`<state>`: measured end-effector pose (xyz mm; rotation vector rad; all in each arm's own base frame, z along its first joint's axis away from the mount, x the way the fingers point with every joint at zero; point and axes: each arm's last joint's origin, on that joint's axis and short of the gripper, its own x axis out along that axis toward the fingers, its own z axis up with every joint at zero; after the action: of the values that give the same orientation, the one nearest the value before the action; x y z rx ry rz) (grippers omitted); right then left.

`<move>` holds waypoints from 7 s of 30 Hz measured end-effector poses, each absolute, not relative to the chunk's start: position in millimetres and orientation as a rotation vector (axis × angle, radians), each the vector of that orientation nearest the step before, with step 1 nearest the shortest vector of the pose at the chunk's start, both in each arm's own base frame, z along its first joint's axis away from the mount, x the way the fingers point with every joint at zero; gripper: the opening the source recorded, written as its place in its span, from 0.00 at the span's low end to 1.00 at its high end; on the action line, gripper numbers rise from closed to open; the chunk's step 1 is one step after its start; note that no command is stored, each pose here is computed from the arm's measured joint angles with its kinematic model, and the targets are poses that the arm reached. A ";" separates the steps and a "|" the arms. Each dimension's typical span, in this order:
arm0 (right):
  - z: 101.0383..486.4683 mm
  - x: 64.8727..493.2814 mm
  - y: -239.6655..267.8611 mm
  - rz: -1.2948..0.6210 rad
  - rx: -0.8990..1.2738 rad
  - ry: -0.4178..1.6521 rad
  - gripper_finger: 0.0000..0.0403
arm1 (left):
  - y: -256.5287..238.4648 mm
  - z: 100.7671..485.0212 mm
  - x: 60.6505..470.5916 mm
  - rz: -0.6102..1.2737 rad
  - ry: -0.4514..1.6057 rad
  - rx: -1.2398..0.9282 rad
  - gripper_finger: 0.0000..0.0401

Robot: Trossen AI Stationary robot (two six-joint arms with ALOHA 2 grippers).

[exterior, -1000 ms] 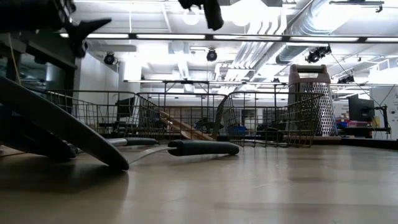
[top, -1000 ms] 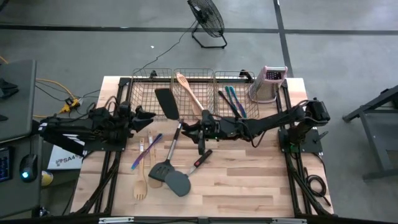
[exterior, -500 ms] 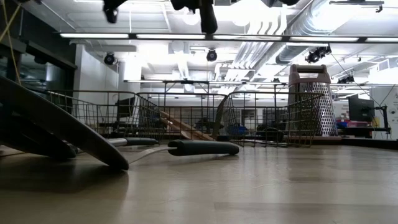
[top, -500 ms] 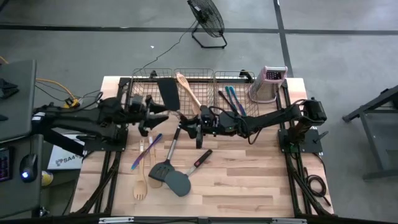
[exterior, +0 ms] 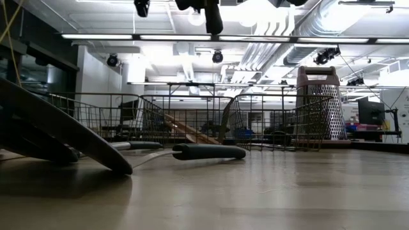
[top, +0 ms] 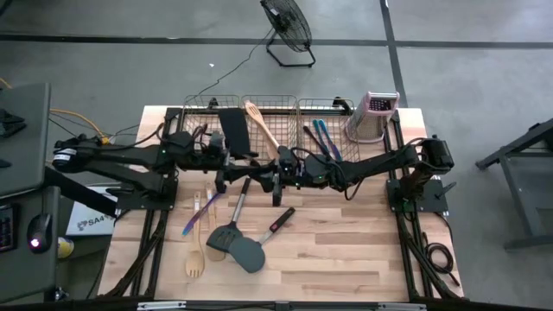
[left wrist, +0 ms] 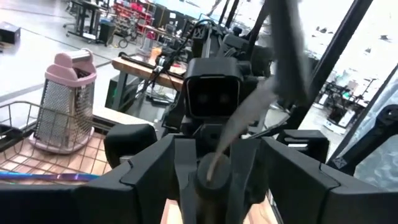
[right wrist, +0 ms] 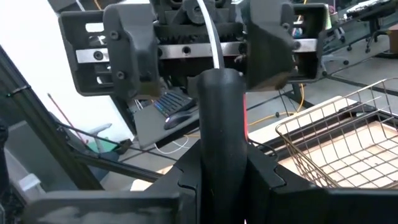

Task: Pick & Place Kitchen Items
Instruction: Put the black spatula into the left wire basket

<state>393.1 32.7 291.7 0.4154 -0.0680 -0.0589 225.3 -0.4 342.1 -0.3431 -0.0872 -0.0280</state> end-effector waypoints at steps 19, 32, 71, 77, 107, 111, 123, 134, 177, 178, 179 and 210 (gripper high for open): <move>291.8 393.1 33.2 -0.042 0.398 -0.064 0.15 | -0.8 343.2 232.7 -0.039 -0.074 -0.341 0.21; 290.8 393.1 33.9 -0.025 0.395 -0.054 0.15 | -1.2 342.9 232.7 -0.050 -0.069 -0.309 0.11; 285.1 392.7 39.5 -0.020 0.449 0.007 0.52 | -1.1 341.9 232.9 -0.047 -0.061 -0.309 0.00; 284.1 392.7 39.5 -0.022 0.447 0.017 0.58 | -1.1 342.0 232.8 -0.047 -0.062 -0.309 0.00; 296.5 364.0 34.6 -0.131 0.409 0.229 0.59 | 11.0 341.6 187.9 0.406 0.043 -0.311 0.00; 295.2 363.6 33.8 -0.155 0.403 0.236 0.59 | 14.2 336.0 182.1 0.539 0.082 -0.318 0.00; 293.8 363.2 33.6 -0.161 0.401 0.251 0.59 | 20.1 321.8 172.8 0.825 0.158 -0.305 0.00; 293.0 363.1 31.9 -0.168 0.400 0.259 0.59 | 32.1 308.9 163.8 0.981 0.215 -0.389 0.00; 285.6 360.9 30.7 -0.191 0.409 0.333 0.59 | 171.2 253.1 140.1 1.037 0.455 -1.045 0.00; 285.1 360.7 30.7 -0.193 0.408 0.338 0.59 | 172.0 251.4 141.0 1.040 0.458 -1.058 0.00; 284.7 360.7 30.6 -0.194 0.406 0.342 0.59 | 172.9 249.8 141.9 1.039 0.463 -1.068 0.00; 284.4 361.9 -4.6 -0.285 0.420 0.326 0.59 | 202.0 186.2 157.9 1.119 0.703 -1.267 0.00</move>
<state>361.9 -4.6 284.4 0.4202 0.3256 -0.2852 157.9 202.0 186.2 -1.2670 0.7032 1.1190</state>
